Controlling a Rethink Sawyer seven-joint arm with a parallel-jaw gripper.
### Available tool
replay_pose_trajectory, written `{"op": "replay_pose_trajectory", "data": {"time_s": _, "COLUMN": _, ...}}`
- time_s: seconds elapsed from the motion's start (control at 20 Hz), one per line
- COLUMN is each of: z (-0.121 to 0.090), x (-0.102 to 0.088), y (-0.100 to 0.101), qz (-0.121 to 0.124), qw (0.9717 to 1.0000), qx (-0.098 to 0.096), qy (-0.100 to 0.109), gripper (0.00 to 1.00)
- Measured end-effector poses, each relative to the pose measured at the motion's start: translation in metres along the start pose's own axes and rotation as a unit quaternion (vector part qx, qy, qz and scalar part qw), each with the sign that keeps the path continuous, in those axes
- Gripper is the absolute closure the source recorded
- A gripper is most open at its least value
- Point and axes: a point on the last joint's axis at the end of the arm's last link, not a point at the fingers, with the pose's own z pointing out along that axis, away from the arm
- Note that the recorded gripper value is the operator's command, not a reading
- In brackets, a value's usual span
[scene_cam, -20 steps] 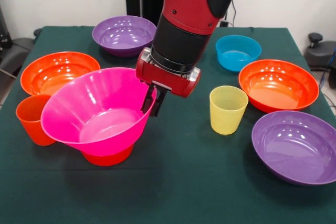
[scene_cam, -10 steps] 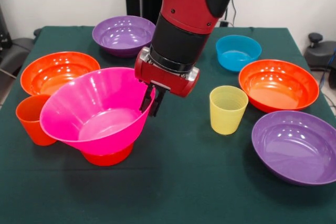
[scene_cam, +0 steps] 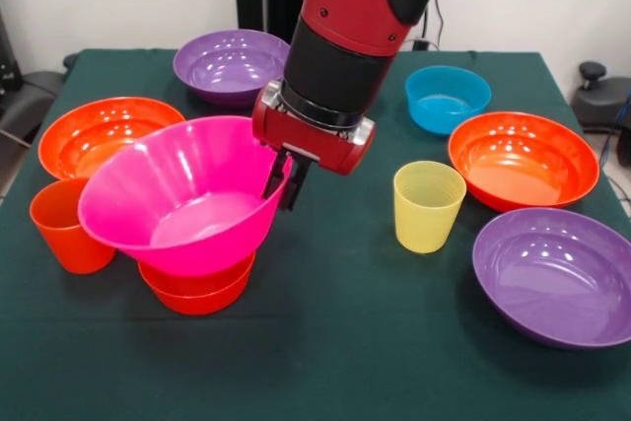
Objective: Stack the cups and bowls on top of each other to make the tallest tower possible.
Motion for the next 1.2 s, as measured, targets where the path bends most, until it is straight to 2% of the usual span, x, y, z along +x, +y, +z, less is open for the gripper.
{"op": "replay_pose_trajectory", "data": {"time_s": 0.3, "z": -0.006, "x": 0.004, "y": -0.005, "qz": -0.005, "qw": 0.9998, "qx": 0.009, "qy": 0.018, "gripper": 1.0}}
{"op": "replay_pose_trajectory", "data": {"time_s": 1.2, "z": -0.005, "x": -0.003, "y": -0.021, "qz": -0.012, "qw": 0.9996, "qx": 0.021, "qy": 0.012, "gripper": 1.0}}
